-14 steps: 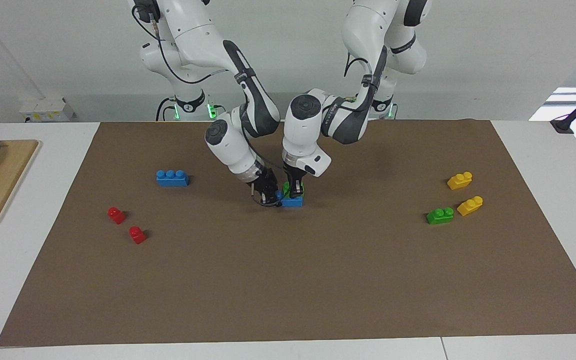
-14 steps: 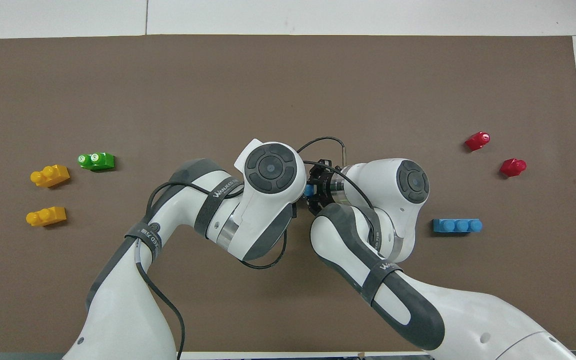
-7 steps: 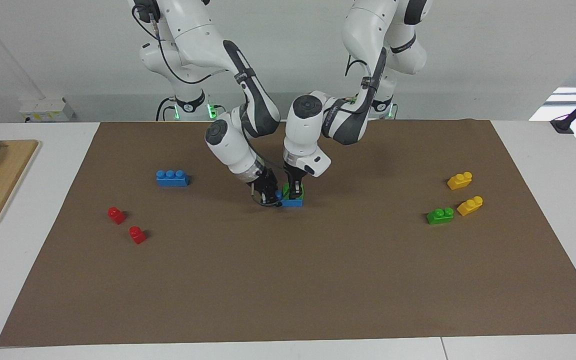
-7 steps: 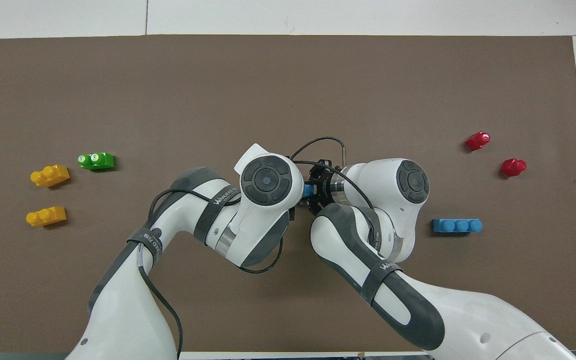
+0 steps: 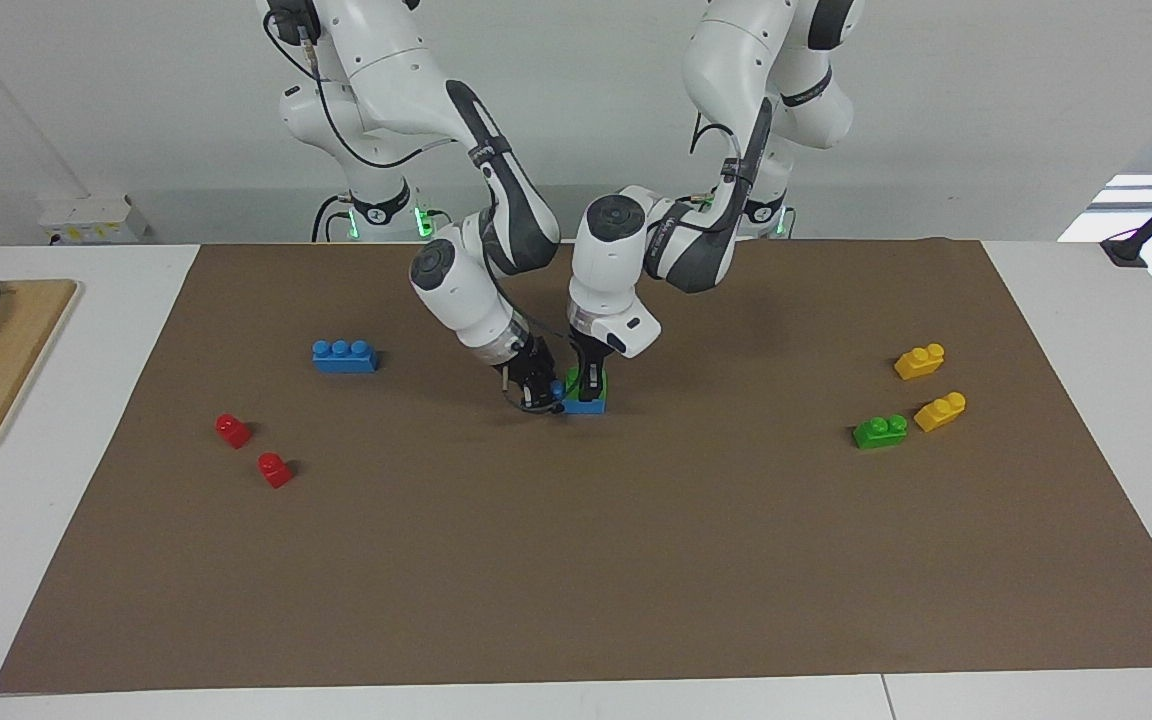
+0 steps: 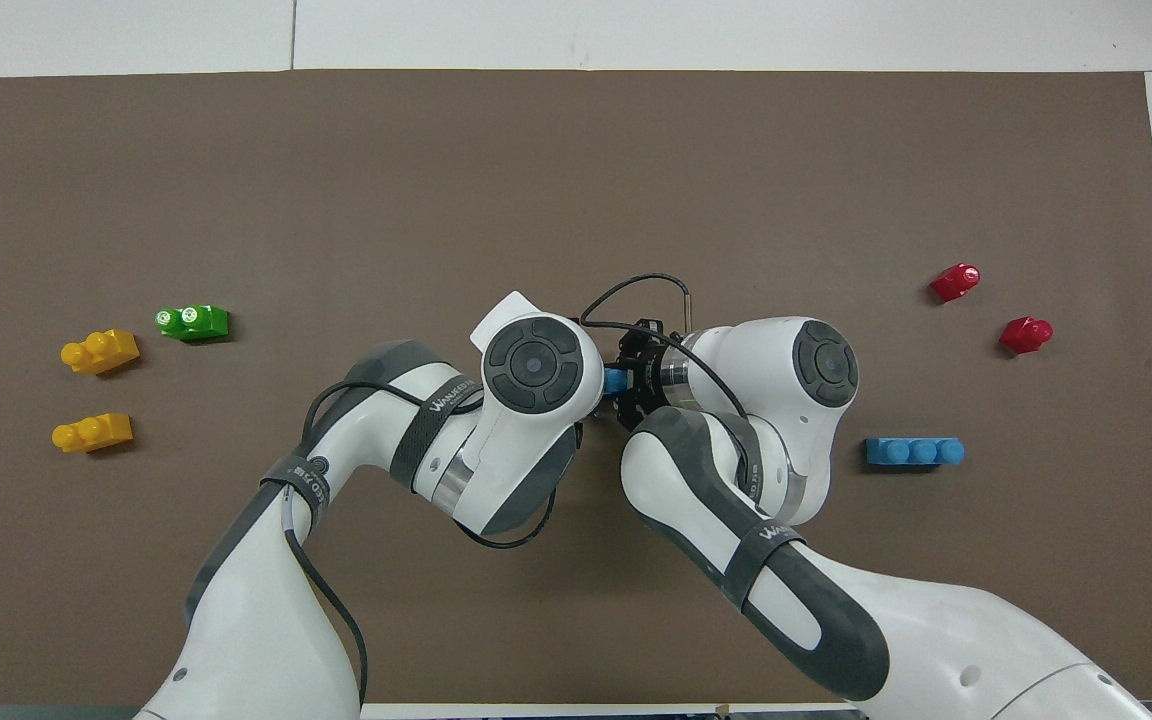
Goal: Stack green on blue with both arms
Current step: 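Press the green brick onto the blue brick with the left gripper, then open and withdraw the left gripper while the right gripper releases the stack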
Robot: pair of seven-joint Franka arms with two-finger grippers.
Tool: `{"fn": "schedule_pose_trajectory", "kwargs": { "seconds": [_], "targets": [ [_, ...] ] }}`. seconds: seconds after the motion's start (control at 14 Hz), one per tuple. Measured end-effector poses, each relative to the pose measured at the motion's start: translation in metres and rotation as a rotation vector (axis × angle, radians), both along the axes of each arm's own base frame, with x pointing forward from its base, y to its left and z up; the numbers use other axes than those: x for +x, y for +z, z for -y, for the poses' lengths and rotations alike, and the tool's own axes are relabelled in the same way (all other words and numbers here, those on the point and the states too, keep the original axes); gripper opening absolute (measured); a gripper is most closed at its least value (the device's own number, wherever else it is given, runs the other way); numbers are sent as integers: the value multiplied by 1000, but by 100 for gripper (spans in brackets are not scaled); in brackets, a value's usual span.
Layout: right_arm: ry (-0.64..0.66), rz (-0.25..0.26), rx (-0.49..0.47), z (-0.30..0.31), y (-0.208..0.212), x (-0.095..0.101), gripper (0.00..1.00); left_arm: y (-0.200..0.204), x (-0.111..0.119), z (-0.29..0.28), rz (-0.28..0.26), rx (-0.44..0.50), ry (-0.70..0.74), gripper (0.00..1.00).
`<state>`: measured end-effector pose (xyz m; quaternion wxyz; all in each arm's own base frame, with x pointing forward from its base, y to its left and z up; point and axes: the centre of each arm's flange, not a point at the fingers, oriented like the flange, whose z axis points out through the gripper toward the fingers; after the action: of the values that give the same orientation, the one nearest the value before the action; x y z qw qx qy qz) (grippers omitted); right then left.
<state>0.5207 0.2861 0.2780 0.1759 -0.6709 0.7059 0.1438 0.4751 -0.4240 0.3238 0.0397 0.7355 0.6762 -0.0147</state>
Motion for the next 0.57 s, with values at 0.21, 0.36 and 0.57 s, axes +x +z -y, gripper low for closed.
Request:
{"fn": "schedule_pose_trajectory", "kwargs": {
  "seconds": [0.21,0.36,0.57],
  "targets": [
    [0,0,0,0,0,0,34,1,5,-3,-12,12,6,99],
    [-2,-2,-1,1,-1,0,41,23,27,-19,2,1,45,100],
    [-8,-9,-4,5,-4,0,76,75,54,-68,0,-3,119,100]
  ]
}}
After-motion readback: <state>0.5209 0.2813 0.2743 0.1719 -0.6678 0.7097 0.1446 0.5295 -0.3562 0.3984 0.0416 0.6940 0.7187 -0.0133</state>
